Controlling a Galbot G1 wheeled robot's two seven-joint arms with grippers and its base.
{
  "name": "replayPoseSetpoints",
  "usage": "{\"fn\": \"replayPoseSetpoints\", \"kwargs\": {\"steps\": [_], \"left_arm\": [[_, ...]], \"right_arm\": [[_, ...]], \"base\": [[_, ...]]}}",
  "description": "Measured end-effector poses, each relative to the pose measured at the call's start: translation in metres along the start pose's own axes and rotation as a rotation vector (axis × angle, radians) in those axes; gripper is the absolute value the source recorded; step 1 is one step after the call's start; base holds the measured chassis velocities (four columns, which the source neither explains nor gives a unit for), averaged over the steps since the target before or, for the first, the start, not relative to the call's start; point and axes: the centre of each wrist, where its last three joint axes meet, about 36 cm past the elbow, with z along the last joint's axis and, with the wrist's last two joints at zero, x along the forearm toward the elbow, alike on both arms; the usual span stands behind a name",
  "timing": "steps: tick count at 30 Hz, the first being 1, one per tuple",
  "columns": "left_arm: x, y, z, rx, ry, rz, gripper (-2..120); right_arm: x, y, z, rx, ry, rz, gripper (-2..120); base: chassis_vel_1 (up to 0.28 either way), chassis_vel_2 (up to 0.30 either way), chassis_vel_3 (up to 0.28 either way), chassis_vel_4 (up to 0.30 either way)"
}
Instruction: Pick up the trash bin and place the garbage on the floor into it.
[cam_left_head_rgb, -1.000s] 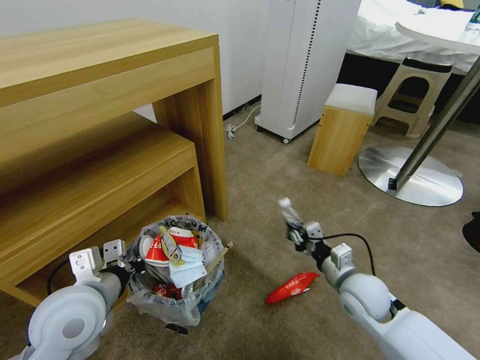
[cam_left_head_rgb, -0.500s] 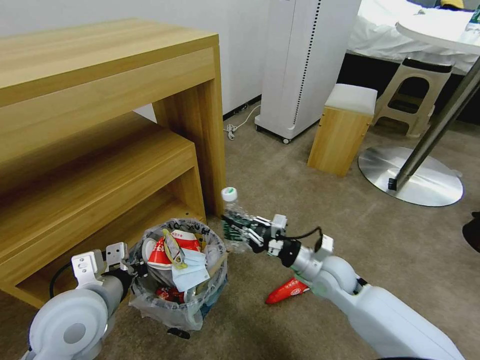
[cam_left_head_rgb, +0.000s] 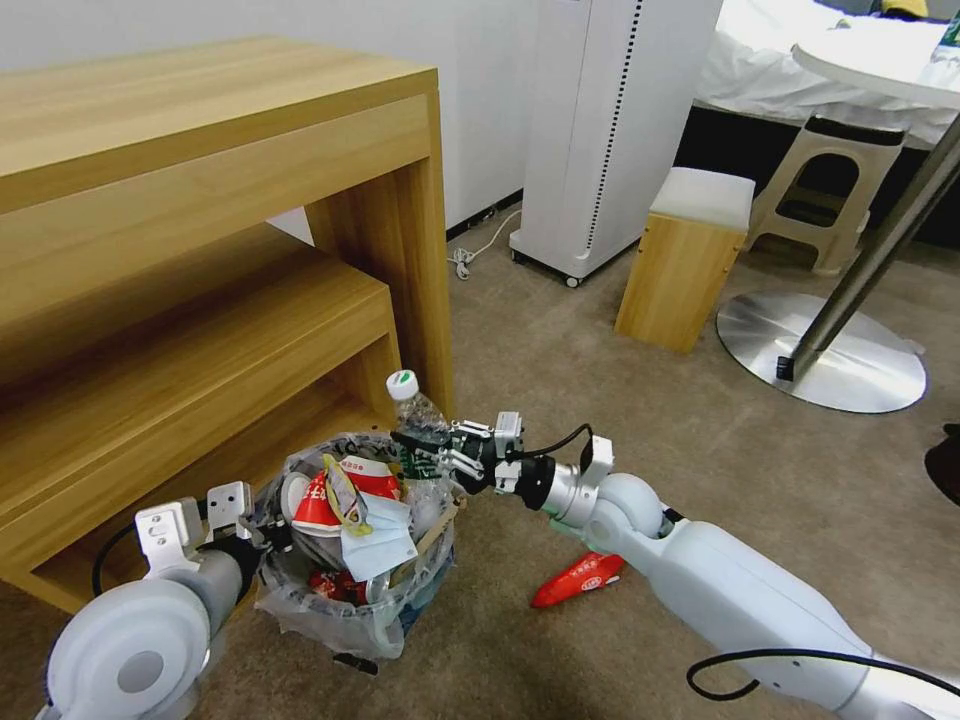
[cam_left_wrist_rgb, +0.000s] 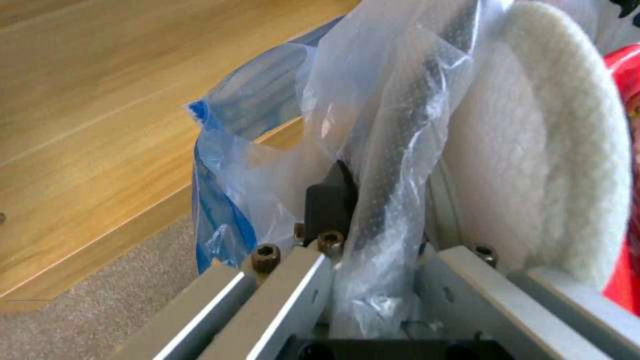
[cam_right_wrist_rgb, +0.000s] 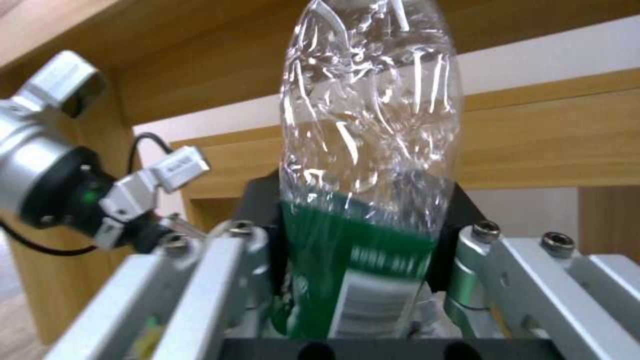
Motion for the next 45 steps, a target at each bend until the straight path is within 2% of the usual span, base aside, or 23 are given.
{"fn": "replayPoseSetpoints", "kwargs": {"steps": [1, 2, 4, 5, 7, 8, 11, 15, 16, 32, 45], "left_arm": [[0.000, 0.000, 0.000, 0.000, 0.000, 0.001, 0], [0.000, 0.000, 0.000, 0.000, 0.000, 0.001, 0], [0.001, 0.000, 0.000, 0.001, -0.001, 0.004, 0], [0.001, 0.000, 0.000, 0.001, -0.001, 0.004, 0], [0.001, -0.001, 0.000, 0.000, 0.000, 0.005, 0], [0.001, -0.001, 0.000, 0.000, 0.000, 0.005, 0], [0.000, -0.001, 0.000, 0.001, 0.001, 0.006, 0], [0.000, -0.001, 0.000, 0.001, 0.001, 0.006, 0], [0.000, -0.001, 0.000, 0.001, 0.001, 0.006, 0], [0.001, 0.001, -0.002, -0.004, -0.005, 0.003, 0], [-0.002, 0.001, -0.002, 0.000, -0.002, 0.001, 0]], "right_arm": [[-0.001, 0.000, 0.002, 0.000, -0.003, 0.004, 46], [-0.001, 0.000, 0.002, 0.000, -0.003, 0.004, 46], [-0.003, 0.001, 0.003, -0.001, -0.007, 0.007, 58], [-0.003, 0.001, 0.003, -0.001, -0.007, 0.007, 58], [-0.003, 0.000, 0.003, 0.000, -0.007, 0.006, 68], [-0.003, 0.000, 0.003, 0.000, -0.007, 0.006, 68], [-0.004, -0.002, 0.001, 0.004, -0.006, 0.006, 82], [-0.005, -0.003, 0.000, 0.008, -0.006, 0.004, 92], [-0.007, -0.004, -0.003, 0.012, -0.009, 0.003, 98], [-0.029, -0.010, -0.004, 0.004, -0.039, -0.014, 100], [-0.022, -0.011, -0.023, 0.017, -0.105, 0.004, 100]], "base": [[0.000, 0.000, 0.000, 0.000], [0.000, 0.000, 0.000, 0.000], [0.000, 0.000, 0.000, 0.000], [0.000, 0.000, 0.000, 0.000], [0.000, 0.000, 0.000, 0.000], [0.000, 0.000, 0.000, 0.000], [0.000, 0.000, 0.000, 0.000], [0.000, 0.000, 0.000, 0.000], [0.000, 0.000, 0.000, 0.000], [0.000, 0.000, 0.000, 0.000], [0.000, 0.000, 0.000, 0.000]]}}
